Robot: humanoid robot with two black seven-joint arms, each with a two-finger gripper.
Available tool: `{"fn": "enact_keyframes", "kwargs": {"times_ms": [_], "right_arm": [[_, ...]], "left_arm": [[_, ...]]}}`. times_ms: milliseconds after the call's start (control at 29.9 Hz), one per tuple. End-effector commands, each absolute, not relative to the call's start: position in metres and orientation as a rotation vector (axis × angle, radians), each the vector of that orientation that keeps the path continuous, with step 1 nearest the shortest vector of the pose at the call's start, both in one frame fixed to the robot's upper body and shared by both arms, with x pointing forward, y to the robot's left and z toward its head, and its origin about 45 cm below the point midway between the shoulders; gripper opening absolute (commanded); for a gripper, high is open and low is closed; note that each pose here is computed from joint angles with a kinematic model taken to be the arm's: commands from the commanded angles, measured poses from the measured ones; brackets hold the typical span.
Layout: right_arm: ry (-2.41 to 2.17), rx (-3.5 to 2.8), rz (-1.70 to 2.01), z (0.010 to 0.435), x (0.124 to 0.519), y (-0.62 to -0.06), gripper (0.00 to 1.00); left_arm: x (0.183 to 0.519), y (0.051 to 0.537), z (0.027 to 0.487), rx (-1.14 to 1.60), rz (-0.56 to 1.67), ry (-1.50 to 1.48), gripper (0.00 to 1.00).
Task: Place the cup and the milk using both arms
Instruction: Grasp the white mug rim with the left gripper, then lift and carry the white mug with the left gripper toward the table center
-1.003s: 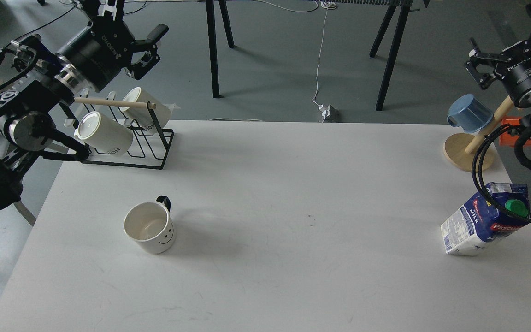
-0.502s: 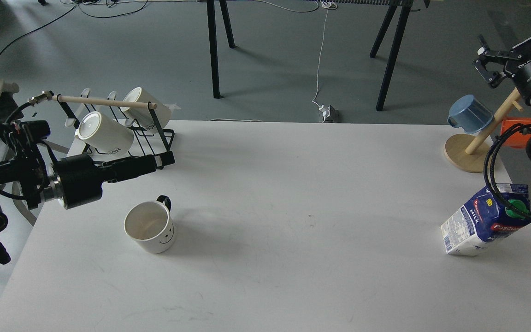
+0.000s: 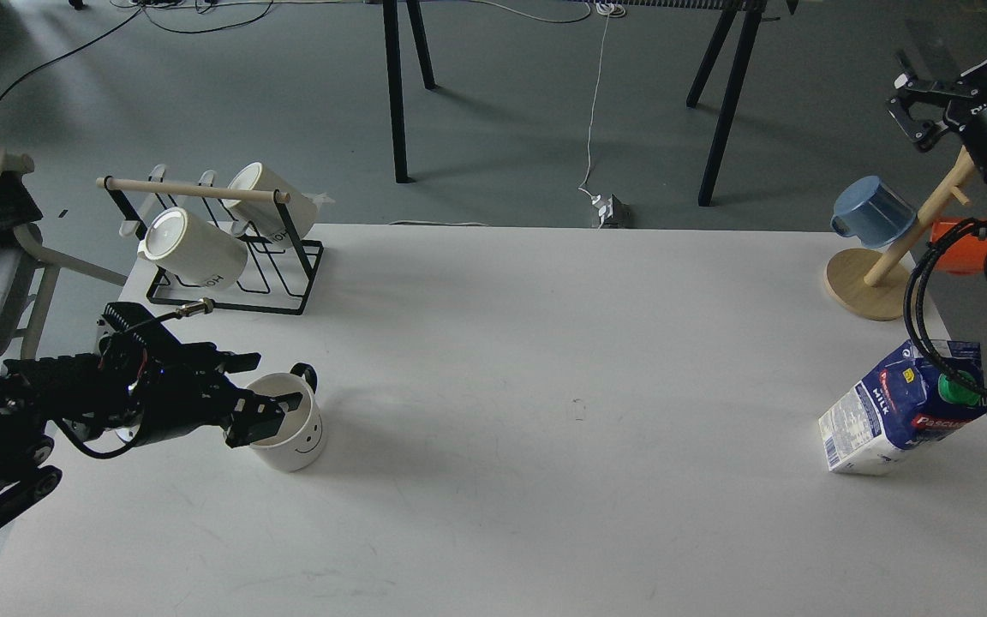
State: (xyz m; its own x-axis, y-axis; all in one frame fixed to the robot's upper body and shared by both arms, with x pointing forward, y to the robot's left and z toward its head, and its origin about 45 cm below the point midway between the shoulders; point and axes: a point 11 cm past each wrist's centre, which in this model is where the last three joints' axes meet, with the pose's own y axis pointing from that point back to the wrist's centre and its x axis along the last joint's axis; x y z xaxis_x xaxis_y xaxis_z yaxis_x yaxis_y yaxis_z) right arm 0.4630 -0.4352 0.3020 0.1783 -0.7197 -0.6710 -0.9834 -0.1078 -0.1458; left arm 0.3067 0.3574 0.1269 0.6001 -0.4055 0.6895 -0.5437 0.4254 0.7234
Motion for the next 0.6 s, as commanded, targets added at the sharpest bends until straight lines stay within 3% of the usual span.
{"fn": "enact_keyframes", "kwargs": {"times_ms": [0,67,201,368,502,568], "right_arm": [[1.6,-1.889,0.598,0.302,0.463,-0.436,0.99],[1.6,-1.889,0.598,0.302,0.463,-0.436,0.99],[1.601,-1.889,0.603,0.3,0.463,-0.435,0.99],[1.594,-1.89,0.611,0.298,0.464,-0.431,0.99],[1.595,-1.888,0.614,0.297,0.464,-0.431,0.99],[1.595,-1.887,0.616,0.296,0.463,-0.431,0.99]], "left_arm": [[0.307,0.365,0.123,1.203,0.112,-0.979,0.77],[0.307,0.368,0.122,1.21,0.114,-0.974,0.73],[0.306,0.372,0.118,1.217,0.114,-0.962,0.52],[0.299,0.371,0.112,1.208,0.08,-0.946,0.37],[0.299,0.37,0.113,1.198,0.074,-0.943,0.11],[0.3,0.365,0.118,1.154,0.08,-0.945,0.05]]}}
